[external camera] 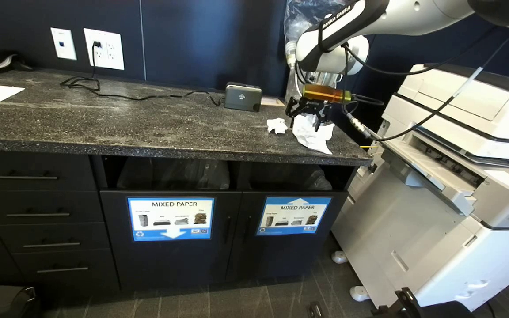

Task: Put the paper in the bin to the right

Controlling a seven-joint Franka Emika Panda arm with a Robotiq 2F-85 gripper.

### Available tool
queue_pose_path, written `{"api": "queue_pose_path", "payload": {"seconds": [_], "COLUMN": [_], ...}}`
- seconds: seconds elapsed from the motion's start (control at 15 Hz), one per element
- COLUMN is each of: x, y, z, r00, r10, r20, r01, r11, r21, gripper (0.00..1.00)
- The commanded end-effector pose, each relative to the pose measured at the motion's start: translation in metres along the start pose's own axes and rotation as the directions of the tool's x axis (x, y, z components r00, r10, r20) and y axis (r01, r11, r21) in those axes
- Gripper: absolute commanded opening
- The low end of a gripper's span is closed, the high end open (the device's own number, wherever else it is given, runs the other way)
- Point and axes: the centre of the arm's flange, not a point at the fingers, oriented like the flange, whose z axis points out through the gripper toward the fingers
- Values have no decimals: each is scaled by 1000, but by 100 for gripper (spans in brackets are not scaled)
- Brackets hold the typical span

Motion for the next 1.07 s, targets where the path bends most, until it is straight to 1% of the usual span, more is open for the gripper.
{"api": "queue_pose_path", "payload": {"seconds": [0.0, 0.27, 0.6, 0.67, 0.73, 0.8, 0.87, 1.0], "x": [15, 19, 22, 23, 24, 24, 25, 26], "y": [-5, -6, -2, -1, 0, 0, 1, 3], "z": [-1, 11, 20, 21, 22, 22, 22, 20], "r00": [999, 997, 992, 991, 990, 989, 988, 987], "r10": [40, 66, 106, 111, 116, 120, 124, 131], "r20": [-30, -34, -74, -80, -86, -87, -90, -94], "r01": [-42, -68, -111, -116, -122, -126, -130, -137], "r11": [998, 996, 992, 991, 990, 990, 989, 988], "r21": [-55, -63, -63, -63, -65, -66, -67, -67], "gripper": [100, 100, 100, 75, 74, 68, 58, 42]}}
